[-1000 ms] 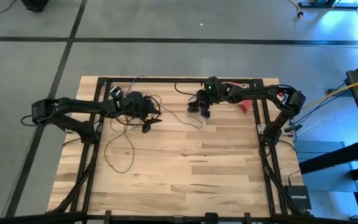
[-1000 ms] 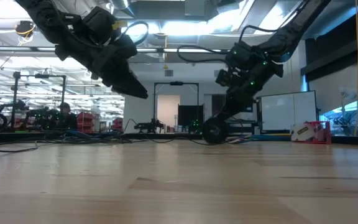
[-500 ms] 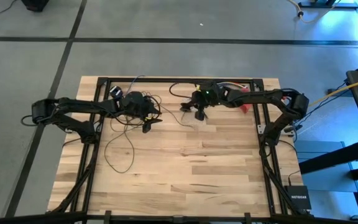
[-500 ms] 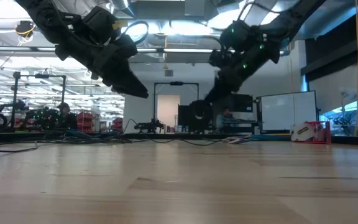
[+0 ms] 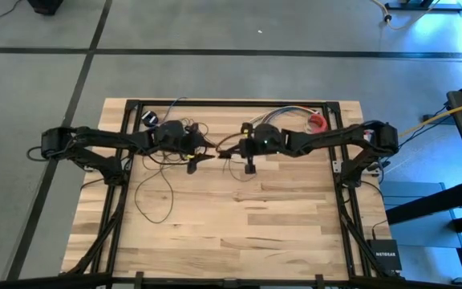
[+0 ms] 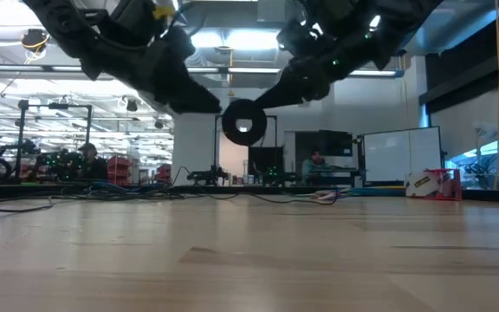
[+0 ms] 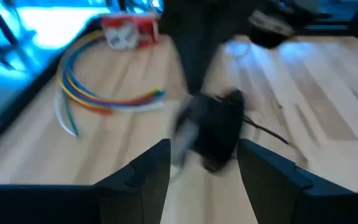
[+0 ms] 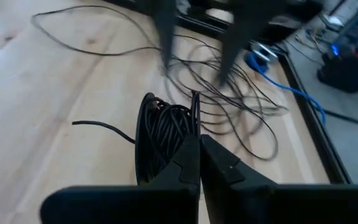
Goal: Coiling cords
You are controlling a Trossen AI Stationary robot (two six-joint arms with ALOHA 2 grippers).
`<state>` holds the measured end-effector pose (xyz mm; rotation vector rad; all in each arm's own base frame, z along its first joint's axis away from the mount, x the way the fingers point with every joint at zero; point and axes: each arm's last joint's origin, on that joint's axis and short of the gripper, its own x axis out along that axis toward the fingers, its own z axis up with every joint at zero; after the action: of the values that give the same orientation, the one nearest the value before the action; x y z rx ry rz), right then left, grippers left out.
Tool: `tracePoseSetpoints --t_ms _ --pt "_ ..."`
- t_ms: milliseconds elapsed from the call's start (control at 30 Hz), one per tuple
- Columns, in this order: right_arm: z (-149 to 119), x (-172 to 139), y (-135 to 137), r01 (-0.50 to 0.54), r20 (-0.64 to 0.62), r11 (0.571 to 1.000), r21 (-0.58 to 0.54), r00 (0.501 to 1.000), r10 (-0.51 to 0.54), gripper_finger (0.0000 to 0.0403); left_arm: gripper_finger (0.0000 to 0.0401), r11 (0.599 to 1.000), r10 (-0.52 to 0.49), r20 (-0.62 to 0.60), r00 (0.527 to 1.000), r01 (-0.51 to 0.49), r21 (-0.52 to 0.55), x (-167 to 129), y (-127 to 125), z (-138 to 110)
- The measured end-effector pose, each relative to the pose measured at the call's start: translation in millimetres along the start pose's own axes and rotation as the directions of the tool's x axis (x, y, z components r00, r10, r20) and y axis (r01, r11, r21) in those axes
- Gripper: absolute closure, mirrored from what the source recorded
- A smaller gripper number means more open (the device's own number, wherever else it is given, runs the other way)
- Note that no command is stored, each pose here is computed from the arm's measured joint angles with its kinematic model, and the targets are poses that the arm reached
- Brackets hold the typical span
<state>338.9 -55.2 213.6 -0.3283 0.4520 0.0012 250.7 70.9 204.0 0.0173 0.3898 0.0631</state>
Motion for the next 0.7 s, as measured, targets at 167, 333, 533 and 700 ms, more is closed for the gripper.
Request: tracePoseSetpoints --t_ms 167,333,533,700 --pt "6.7 0.8 12.8 -0.029 0.027 0.999 -0.027 0.999 0.029 0.04 0.0223 0.995 0.026 0.044 0.999 -0.03 0.093 1.9 -9.2 5.8" --pt "8.0 0.9 14.5 -0.001 0.022 1.0 -0.027 1.0 0.002 0.04 0.0223 0.993 -0.001 0.058 0.998 -0.006 0.121 3.8 -17.2 7.5" --pt "9.7 0.9 13.8 0.005 0.039 1.0 -0.004 0.999 -0.005 0.04 0.0224 0.99 0.027 0.073 0.997 -0.037 0.137 9.6 -18.9 6.7" --pt "9.0 0.9 13.9 -0.007 0.036 1.0 0.014 0.999 0.006 0.04 0.0261 0.985 0.068 0.069 0.995 -0.078 0.156 14.6 -17.2 3.9"
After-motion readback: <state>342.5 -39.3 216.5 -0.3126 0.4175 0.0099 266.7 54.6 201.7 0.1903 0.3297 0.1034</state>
